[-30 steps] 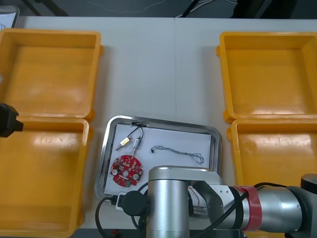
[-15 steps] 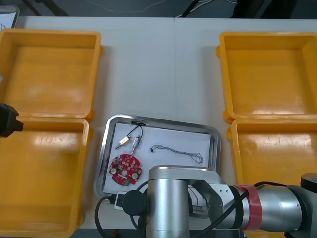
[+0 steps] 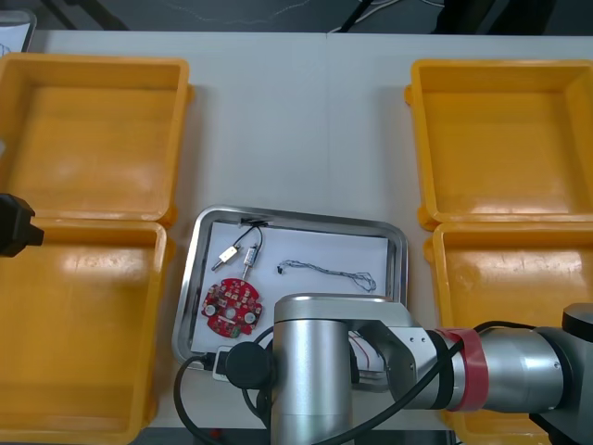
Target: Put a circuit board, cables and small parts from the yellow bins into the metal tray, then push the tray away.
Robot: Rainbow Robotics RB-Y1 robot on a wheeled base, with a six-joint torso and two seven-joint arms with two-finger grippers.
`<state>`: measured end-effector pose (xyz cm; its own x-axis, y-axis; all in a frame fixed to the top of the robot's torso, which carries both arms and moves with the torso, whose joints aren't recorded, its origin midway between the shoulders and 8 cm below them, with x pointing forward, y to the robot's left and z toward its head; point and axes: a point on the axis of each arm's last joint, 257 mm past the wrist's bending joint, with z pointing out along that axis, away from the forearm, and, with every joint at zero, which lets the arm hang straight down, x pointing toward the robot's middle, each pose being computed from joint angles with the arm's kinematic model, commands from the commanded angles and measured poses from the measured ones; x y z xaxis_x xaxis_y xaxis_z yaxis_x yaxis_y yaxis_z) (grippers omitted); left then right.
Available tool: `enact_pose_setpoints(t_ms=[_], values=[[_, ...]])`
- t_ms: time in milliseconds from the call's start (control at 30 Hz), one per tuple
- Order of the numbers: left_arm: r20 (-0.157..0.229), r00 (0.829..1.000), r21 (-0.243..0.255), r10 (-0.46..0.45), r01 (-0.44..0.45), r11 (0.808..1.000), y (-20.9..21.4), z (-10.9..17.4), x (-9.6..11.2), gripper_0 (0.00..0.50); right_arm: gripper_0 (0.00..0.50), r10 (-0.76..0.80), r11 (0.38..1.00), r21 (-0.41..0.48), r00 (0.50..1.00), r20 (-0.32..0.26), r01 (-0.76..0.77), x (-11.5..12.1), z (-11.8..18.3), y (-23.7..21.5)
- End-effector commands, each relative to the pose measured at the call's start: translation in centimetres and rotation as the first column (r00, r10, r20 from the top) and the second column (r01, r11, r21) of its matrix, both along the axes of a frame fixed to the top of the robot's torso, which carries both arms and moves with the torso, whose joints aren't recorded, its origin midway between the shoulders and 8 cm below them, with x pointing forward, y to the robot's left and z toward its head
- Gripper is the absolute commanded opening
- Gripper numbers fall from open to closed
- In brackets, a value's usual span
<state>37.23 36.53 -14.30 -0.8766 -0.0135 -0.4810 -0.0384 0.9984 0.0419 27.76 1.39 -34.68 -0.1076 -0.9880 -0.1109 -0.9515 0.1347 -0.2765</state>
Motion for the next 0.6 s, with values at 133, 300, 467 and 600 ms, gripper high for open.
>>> enact_pose_setpoints(t_ms=[133, 300, 467, 600], values=[[0.008, 0.998, 0.029, -0.064, 0.063, 0.998, 0.0, 0.3, -0.5, 0.500, 0.000, 0.013, 0.999, 0.036, 1.000, 0.022, -0.014, 2.4, 2.6, 0.5], [0.008, 0.998, 0.029, -0.064, 0.063, 0.998, 0.0, 0.3, -0.5, 0.500, 0.000, 0.012, 0.999, 0.036, 0.999, 0.035, -0.013, 3.4, 3.3, 0.2], [0.008, 0.998, 0.029, -0.064, 0.063, 0.998, 0.0, 0.3, -0.5, 0.500, 0.000, 0.004, 1.000, 0.021, 0.999, 0.049, -0.005, 5.1, 3.9, -0.3], [0.008, 0.998, 0.029, -0.064, 0.063, 0.998, 0.0, 0.3, -0.5, 0.500, 0.000, 0.002, 1.000, 0.016, 0.998, 0.063, -0.003, 6.4, 4.3, -0.3]])
